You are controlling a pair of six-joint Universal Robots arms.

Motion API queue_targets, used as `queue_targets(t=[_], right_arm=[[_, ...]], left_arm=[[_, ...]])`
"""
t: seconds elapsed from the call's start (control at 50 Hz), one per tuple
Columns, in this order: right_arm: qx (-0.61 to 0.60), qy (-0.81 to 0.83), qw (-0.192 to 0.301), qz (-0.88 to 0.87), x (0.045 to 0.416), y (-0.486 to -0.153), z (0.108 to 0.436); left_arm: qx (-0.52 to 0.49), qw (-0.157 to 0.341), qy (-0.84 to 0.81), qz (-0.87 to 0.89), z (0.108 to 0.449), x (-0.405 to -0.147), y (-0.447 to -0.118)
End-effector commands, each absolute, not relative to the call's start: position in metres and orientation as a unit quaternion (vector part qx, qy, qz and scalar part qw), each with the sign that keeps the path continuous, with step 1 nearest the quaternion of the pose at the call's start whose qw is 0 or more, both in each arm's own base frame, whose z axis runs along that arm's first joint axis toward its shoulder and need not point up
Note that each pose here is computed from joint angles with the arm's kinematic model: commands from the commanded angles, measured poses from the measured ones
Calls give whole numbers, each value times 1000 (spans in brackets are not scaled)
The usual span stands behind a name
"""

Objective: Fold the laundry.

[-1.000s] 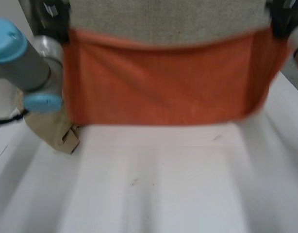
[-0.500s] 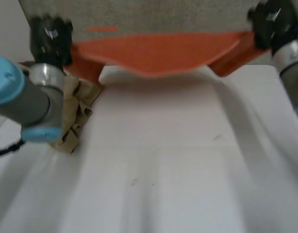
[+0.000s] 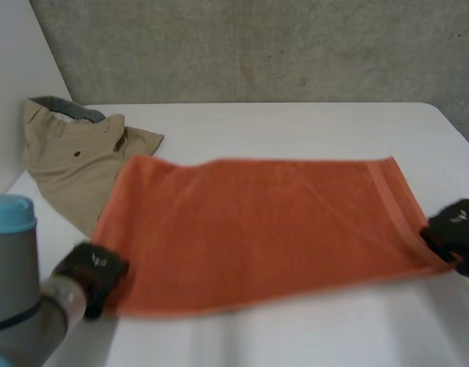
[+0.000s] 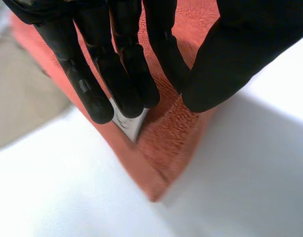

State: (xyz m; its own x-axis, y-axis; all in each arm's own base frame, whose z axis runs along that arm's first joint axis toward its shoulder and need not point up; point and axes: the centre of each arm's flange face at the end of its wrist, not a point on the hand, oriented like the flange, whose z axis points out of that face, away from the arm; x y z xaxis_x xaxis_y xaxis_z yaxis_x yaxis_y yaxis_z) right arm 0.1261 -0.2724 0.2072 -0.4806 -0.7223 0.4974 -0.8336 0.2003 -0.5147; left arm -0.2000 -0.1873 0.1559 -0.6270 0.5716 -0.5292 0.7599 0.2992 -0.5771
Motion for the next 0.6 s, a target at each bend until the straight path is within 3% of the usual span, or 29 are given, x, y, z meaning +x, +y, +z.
queue_targets(t=[0.02, 0.14, 0.24, 0.44, 0.6], right_arm=[[511, -770, 107, 367, 105, -254, 220], [475, -770, 115, 411, 106, -279, 204], [462, -745, 125, 464, 129, -309, 197], [444, -693, 196, 533, 169, -373, 178], [430, -658, 232, 573, 192, -421, 157]], left_arm=[[459, 116, 781, -408, 168, -195, -163], [430, 125, 743, -497, 173, -214, -210], [410, 133, 721, -542, 172, -229, -251], [366, 139, 701, -597, 152, -259, -338], [336, 162, 679, -632, 136, -270, -385]])
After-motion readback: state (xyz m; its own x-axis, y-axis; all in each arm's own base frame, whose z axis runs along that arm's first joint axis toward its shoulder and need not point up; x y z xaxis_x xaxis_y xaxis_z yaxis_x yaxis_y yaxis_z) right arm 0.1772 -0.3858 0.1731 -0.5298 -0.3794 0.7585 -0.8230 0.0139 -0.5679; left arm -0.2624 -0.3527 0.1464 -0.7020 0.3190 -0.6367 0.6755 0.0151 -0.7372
